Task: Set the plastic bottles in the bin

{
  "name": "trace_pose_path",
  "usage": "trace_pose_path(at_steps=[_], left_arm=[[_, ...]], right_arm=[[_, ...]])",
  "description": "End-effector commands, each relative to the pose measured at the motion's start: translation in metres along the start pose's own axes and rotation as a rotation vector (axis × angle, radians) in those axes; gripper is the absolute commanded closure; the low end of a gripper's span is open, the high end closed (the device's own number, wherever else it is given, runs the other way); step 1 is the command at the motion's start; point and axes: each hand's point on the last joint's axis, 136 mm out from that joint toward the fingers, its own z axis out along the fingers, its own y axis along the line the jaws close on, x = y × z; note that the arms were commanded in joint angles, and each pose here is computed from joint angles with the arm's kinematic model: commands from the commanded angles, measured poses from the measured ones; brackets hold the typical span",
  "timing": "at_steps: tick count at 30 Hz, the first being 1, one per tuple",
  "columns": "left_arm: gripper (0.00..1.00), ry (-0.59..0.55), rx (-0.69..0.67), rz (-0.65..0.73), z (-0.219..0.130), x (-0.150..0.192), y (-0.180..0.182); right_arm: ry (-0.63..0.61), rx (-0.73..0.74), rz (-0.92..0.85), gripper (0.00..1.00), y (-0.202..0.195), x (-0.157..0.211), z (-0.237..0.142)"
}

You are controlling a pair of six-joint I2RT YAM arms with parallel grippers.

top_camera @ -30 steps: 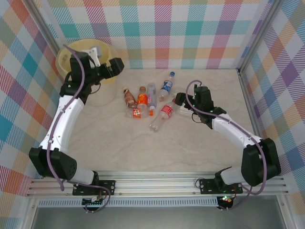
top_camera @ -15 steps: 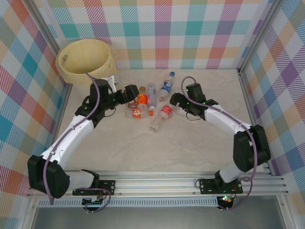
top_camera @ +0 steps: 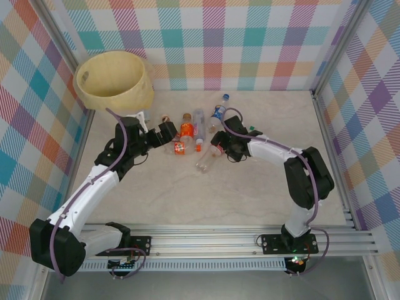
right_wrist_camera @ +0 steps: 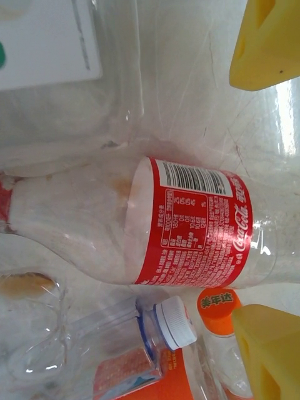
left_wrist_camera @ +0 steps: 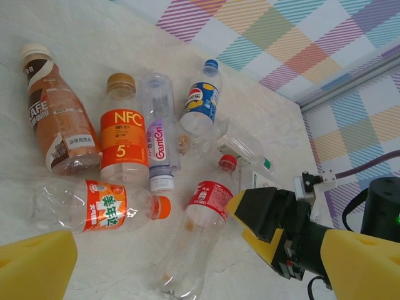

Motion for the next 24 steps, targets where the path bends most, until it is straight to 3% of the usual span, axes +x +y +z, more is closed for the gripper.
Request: trace_pose_path(at_steps=[1,5,17,24], left_arm=[[0.0,0.014,-0.015,0.014,-0.005,0.007,0.002],[0.0,0.027,-0.043,0.015,-0.008,0.013,0.009],[0.0,0.067,-0.066,0.006,-0.004,0.026,0.02],[0.0,0.113,-0.037,0.01,0.003,0.034,0.016]], right_arm=[[-0.017,0.016,0.031,0.13,0.01,-0.005,0.006],[-0.025,0.062,0.017,0.15,0.012,-0.006,0.018],[-0.047,0.141,-0.013,0.34,0.013,-0.007,0.055],[-0.1,0.068,-0.081,0.46,0.031,-0.015,0.04]])
